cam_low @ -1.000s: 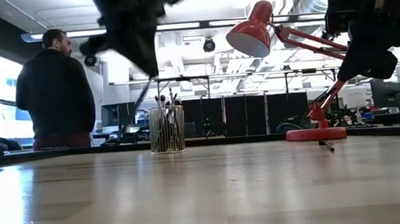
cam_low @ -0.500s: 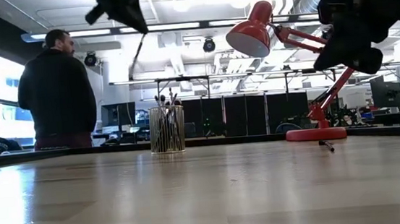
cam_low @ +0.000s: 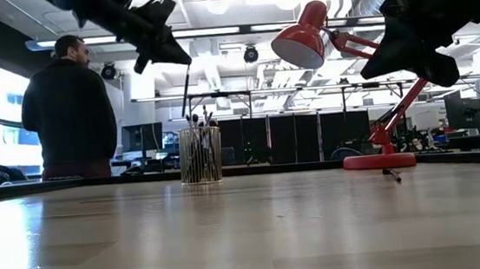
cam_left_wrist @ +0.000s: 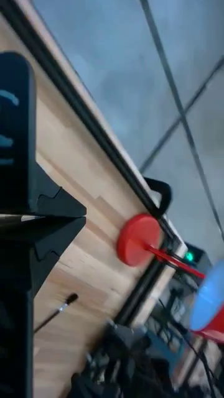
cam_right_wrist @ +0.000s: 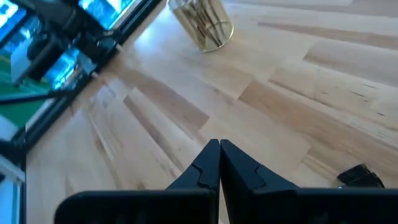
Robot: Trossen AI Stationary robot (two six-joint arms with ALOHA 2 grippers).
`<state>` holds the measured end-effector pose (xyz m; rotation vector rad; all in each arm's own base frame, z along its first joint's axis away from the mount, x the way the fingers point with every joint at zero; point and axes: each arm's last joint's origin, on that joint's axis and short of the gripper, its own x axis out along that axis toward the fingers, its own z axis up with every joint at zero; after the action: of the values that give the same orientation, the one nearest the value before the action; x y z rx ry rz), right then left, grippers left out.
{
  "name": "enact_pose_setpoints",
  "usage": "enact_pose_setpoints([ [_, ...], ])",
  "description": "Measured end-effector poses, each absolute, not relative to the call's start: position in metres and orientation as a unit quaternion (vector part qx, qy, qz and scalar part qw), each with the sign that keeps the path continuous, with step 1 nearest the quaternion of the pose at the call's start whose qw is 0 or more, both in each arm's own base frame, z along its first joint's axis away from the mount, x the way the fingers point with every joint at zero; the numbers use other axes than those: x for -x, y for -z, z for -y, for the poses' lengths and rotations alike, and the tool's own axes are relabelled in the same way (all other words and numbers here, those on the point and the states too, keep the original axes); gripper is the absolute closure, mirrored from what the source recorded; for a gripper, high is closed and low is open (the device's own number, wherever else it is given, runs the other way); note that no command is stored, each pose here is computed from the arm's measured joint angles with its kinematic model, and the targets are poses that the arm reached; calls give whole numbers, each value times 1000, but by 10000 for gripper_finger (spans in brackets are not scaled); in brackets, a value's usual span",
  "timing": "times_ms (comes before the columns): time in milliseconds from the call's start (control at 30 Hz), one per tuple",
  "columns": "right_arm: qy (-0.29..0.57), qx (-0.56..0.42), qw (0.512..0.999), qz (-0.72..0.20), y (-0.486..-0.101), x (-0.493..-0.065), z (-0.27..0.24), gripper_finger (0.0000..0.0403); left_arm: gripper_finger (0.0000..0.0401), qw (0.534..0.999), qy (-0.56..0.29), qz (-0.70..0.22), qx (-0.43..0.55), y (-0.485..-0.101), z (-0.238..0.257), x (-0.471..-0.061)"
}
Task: Put items in baskets/containers
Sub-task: Put the eyeshadow brush into the wire organizer
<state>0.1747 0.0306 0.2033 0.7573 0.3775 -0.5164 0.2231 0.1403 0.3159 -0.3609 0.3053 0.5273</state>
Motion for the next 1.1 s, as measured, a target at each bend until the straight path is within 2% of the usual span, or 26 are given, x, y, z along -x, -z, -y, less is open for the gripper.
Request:
enact_pose_setpoints([
  [267, 292, -393, 862, -129, -206, -175, -28, 402, 401, 968, -184, -98, 139, -316, -173, -204],
  [667, 286, -419, 860, -55, -218, -181, -28, 401, 401, 976, -75, -163, 124, -273, -198, -219],
  [1100, 293, -429, 854, -20, -223, -182, -26, 402, 401, 975, -51, -194, 93, -250, -206, -229],
])
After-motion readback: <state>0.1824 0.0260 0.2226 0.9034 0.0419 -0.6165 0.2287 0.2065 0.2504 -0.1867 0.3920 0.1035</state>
